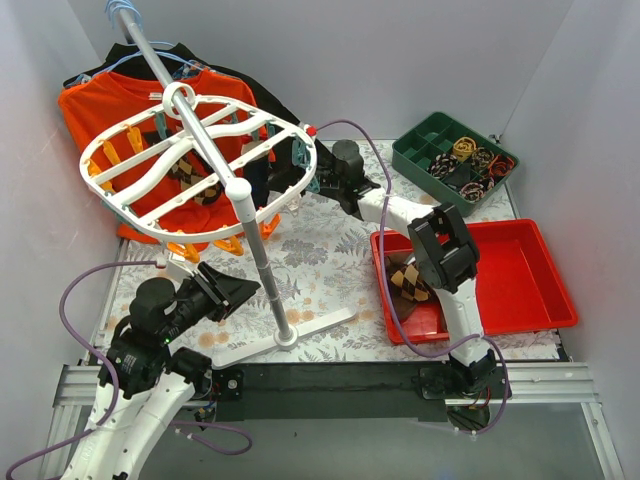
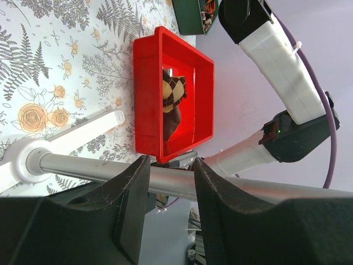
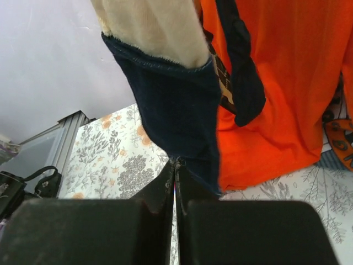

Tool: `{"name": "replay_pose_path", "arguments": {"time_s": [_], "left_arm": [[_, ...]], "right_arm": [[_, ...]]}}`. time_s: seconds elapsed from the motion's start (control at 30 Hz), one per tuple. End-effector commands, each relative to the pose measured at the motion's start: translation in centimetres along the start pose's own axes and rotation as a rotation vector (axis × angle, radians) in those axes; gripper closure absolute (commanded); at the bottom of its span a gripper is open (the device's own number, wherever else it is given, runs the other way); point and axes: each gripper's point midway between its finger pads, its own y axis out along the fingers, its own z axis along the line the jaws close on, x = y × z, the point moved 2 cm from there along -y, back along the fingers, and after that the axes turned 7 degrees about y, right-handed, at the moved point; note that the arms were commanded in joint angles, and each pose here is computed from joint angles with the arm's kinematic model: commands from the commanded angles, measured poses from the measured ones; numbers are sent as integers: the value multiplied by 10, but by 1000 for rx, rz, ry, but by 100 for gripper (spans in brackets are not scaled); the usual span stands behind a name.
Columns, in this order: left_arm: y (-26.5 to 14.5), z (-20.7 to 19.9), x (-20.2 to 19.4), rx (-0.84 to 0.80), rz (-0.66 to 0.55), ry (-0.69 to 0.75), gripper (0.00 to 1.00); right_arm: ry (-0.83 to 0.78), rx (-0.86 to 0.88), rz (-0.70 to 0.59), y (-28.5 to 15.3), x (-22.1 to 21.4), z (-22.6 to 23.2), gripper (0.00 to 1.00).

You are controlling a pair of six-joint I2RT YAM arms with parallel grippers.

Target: Remove the socks clipped to the hanger

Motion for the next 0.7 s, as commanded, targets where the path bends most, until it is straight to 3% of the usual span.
{"name": "replay_pose_path", "arguments": {"time_s": [0.0,0.2,0.27,0.43,0.47,0.6,0.67], "left_arm": [[1,3,-3,12,20,-5,64],[4,6,-5,20,29,-9,64],[4,7,-6,20,38,-9,64],[4,6,-6,17,40,2,64],[4,6,-7,18,47,4,64],[5,7,-9,14,57,14,64],[5,8,-9,13,57,22,64]], "right_arm": [[-54,45,-38,-7,24,32,99],[-59,2,-51,-21,23,40,99],[-55,-60,-59,-28,14,29,83],[-42,-145,-84,-41,13,12,58],[-43,-149,-87,-41,15,11,43],[-74,-159,-88,-39,17,-5,2],[-123,-145,-100,-34,28,-7,2]]}}
